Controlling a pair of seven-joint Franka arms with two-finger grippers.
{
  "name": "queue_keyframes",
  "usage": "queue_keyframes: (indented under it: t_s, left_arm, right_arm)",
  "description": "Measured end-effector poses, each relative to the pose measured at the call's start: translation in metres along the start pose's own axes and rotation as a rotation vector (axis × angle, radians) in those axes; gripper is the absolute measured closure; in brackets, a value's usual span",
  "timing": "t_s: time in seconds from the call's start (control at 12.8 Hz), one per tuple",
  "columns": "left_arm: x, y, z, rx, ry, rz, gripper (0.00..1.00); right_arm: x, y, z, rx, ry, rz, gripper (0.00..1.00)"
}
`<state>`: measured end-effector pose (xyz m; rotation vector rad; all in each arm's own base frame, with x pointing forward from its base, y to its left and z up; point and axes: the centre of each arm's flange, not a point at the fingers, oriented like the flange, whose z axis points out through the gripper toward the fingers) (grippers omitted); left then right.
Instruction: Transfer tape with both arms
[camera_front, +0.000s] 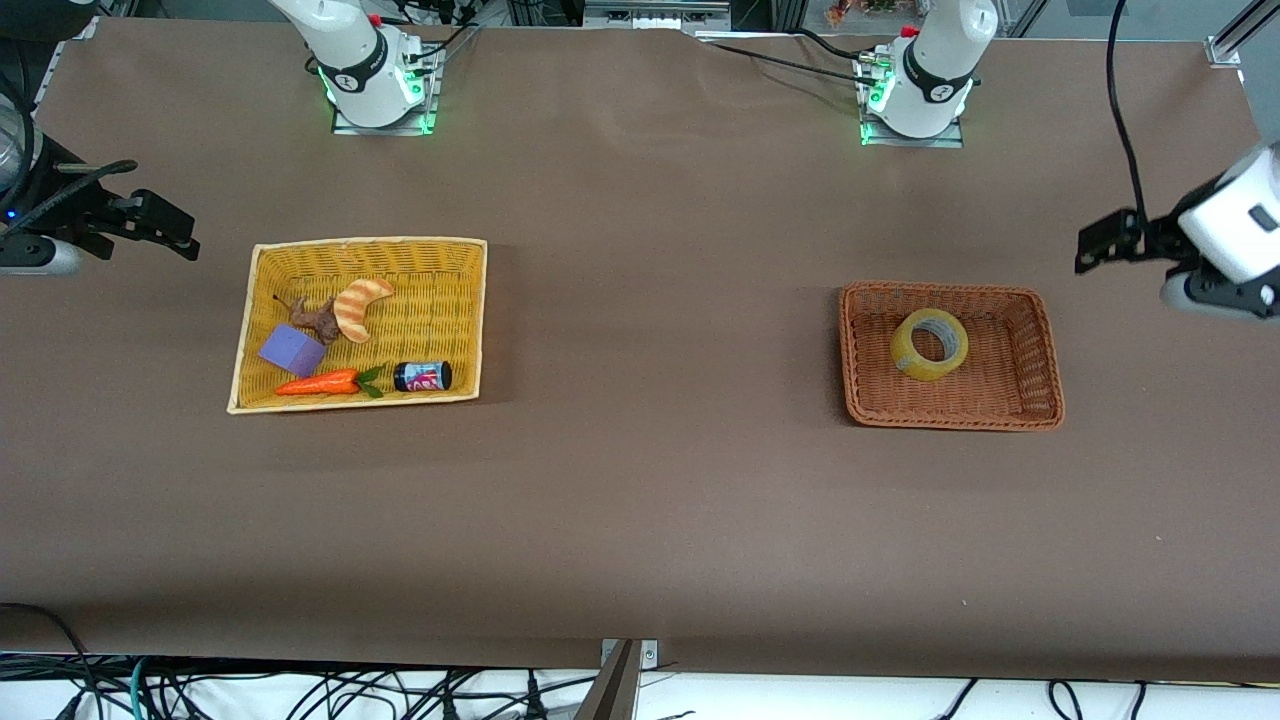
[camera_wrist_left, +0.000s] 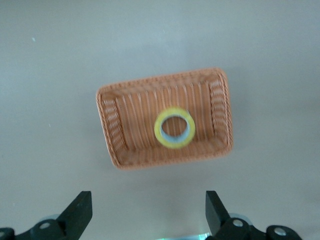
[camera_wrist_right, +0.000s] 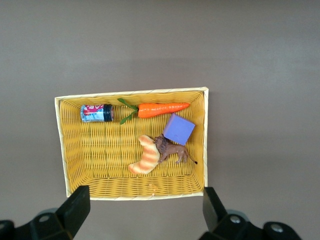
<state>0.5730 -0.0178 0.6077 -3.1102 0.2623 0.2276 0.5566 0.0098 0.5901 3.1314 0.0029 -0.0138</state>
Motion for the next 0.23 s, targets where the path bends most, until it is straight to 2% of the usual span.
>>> queue_keyframes:
  t_s: [0.23]
  left_arm:
    - [-0.006, 0.019, 0.005, -0.026, -0.013, -0.033, 0.00]
  right_arm:
    - [0.000, 0.000, 0.000, 0.000, 0.000, 0.001, 0.00]
